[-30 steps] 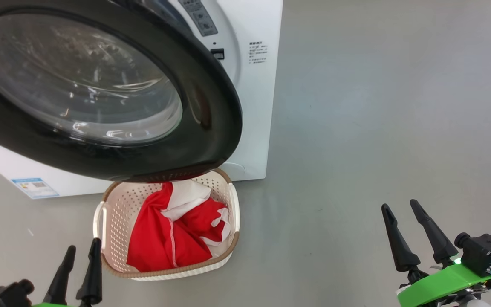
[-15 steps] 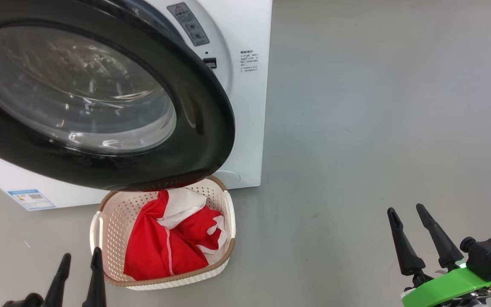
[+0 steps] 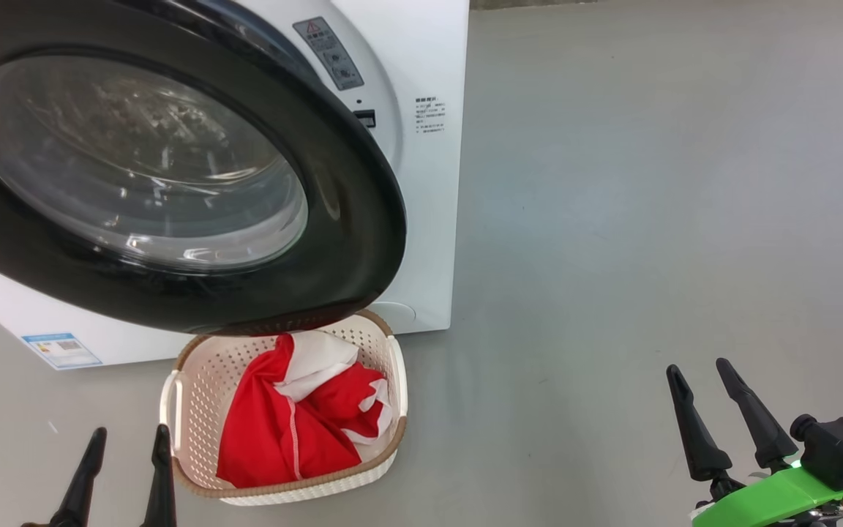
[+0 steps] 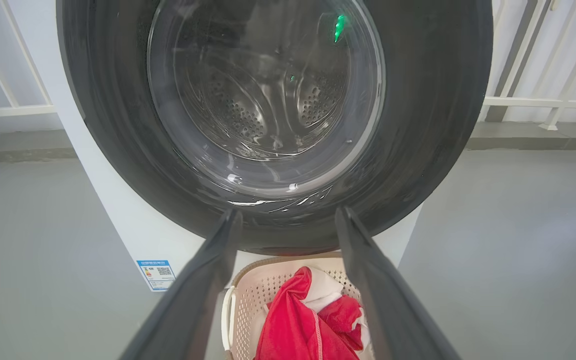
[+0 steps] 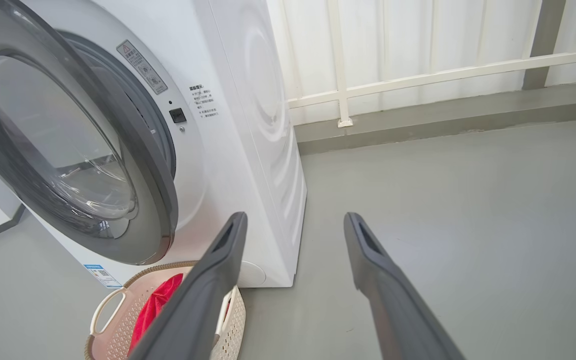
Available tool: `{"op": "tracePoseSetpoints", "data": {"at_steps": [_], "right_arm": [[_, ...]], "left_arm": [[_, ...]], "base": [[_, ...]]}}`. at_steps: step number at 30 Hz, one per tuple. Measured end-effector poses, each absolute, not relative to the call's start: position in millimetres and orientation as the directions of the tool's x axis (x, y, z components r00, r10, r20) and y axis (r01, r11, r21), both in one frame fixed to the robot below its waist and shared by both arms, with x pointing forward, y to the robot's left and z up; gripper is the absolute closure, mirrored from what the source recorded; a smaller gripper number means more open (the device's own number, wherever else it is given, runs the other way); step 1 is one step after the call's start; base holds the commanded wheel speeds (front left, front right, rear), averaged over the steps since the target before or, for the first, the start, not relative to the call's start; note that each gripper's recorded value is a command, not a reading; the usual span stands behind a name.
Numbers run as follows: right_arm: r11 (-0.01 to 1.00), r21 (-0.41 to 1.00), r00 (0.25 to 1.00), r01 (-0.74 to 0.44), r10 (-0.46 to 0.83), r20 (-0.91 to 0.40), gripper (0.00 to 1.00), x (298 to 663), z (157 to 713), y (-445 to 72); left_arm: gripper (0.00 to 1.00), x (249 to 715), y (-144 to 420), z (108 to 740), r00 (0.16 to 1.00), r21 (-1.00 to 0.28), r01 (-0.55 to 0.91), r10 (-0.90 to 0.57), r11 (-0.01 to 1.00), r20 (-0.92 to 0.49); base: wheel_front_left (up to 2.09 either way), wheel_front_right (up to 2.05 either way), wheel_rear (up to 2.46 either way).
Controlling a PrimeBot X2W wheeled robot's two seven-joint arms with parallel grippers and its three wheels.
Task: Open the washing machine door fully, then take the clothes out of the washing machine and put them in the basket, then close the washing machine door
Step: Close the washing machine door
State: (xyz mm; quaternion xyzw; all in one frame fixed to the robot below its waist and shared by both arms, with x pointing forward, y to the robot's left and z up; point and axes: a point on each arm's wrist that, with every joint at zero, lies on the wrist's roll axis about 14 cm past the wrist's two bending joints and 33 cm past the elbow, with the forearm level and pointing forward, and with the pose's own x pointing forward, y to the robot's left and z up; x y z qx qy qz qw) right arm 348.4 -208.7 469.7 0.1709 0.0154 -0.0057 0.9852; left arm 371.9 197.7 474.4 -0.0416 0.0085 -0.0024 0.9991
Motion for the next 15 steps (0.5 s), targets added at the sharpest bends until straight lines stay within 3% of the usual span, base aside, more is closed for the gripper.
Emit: {"op": "tracePoseSetpoints", "data": {"at_steps": [15], "right_arm": [[0.941, 0.337, 1.000, 0.003, 0.007, -0.029, 0.00, 350.5, 470.6, -204.5]], "left_arm": [[0.00, 362.2, 191.3, 462.4, 0.998, -0.108, 0.013, -0.019, 0.994, -0.056]], "base": [[0.00, 0.00, 0.00]]}}
